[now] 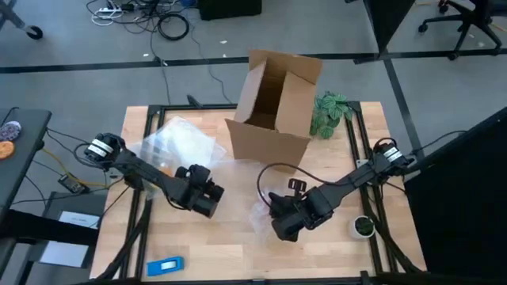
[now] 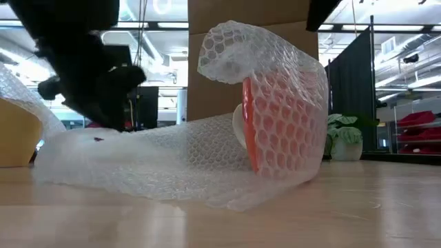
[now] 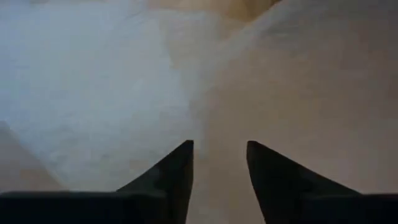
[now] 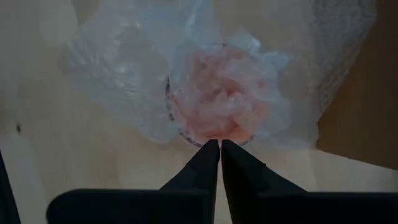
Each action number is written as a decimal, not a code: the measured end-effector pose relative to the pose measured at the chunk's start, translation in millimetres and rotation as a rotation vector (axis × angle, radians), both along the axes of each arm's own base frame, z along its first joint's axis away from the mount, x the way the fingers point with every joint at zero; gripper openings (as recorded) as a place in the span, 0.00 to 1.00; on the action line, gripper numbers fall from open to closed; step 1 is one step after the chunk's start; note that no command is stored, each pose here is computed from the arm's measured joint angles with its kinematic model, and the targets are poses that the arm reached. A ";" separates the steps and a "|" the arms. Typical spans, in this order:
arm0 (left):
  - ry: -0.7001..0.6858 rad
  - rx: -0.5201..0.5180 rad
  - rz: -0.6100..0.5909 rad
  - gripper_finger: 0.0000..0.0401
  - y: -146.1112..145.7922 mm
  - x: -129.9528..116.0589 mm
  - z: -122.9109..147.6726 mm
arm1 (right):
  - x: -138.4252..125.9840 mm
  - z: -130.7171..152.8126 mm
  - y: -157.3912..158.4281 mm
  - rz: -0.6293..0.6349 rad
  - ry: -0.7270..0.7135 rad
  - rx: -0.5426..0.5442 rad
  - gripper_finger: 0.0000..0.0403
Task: Wrap mug
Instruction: Wrap the orange mug with transparent bubble wrap
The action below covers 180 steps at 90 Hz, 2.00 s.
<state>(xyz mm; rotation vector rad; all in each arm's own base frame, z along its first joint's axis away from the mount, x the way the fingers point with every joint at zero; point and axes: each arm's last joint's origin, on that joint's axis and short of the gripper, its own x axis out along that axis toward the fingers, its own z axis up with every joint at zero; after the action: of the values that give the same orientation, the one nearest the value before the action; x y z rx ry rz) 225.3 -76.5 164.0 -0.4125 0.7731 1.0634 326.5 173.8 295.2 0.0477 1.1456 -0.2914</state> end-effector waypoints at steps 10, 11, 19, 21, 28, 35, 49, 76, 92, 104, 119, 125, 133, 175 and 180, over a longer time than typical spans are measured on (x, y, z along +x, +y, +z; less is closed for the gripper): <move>0.016 0.010 0.018 0.38 6.0 -2.7 -5.3 | 0.4 -0.1 -0.6 -0.001 0.001 0.003 0.00; 0.017 0.011 0.019 0.38 6.4 -2.9 -5.6 | 0.4 -0.1 -0.7 -0.001 0.001 0.003 0.00; 0.016 0.016 0.023 0.38 7.8 -3.4 -7.1 | 0.8 0.0 -0.7 0.003 -0.001 0.003 0.00; 0.018 0.023 0.023 0.38 8.0 -3.9 -7.2 | 0.9 0.1 -0.7 0.004 -0.002 0.003 0.00; 0.034 0.049 0.022 0.38 9.1 -5.7 -6.8 | 1.1 0.1 -0.5 0.004 -0.004 0.004 0.00; 0.052 0.073 0.021 0.38 10.3 -7.7 -6.4 | 1.1 0.2 -0.5 0.004 -0.004 0.004 0.00; 0.095 0.013 0.028 0.38 9.6 -10.0 -7.7 | 1.2 0.2 -0.5 0.004 -0.005 0.004 0.00; 0.193 -0.060 -0.024 0.06 -5.0 -17.7 -2.9 | 2.3 0.5 -0.6 0.004 -0.014 0.008 0.00; 0.248 -0.034 -0.039 0.00 -11.1 -17.4 15.3 | 3.6 0.6 -2.4 0.015 -0.013 0.004 0.00; 0.269 0.045 -0.052 0.00 -12.0 -12.8 40.2 | 7.7 0.7 -8.1 0.014 -0.013 0.016 0.00; 0.301 0.097 -0.037 0.00 -7.8 -12.1 54.7 | 13.0 1.2 -14.2 0.005 -0.025 0.036 0.00; 0.290 0.093 -0.032 0.00 -7.3 -11.1 54.0 | 13.6 1.2 -15.4 0.004 -0.023 0.037 0.00; 0.236 0.059 -0.029 0.00 -9.0 -6.8 49.3 | 14.2 1.2 -16.5 0.007 -0.023 0.034 0.00; 0.512 0.072 -0.273 0.06 -60.8 35.9 43.9 | 20.3 1.0 -28.9 -0.003 -0.008 0.066 0.00; 0.616 0.129 -0.230 0.06 -61.6 37.7 43.8 | 22.0 1.2 -30.9 -0.008 -0.014 0.076 0.00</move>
<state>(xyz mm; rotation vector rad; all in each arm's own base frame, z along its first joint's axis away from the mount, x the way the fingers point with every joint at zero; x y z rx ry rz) 263.0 -138.1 207.8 0.1290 1.2544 1.0214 348.5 142.9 296.4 0.1204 1.1430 -0.2541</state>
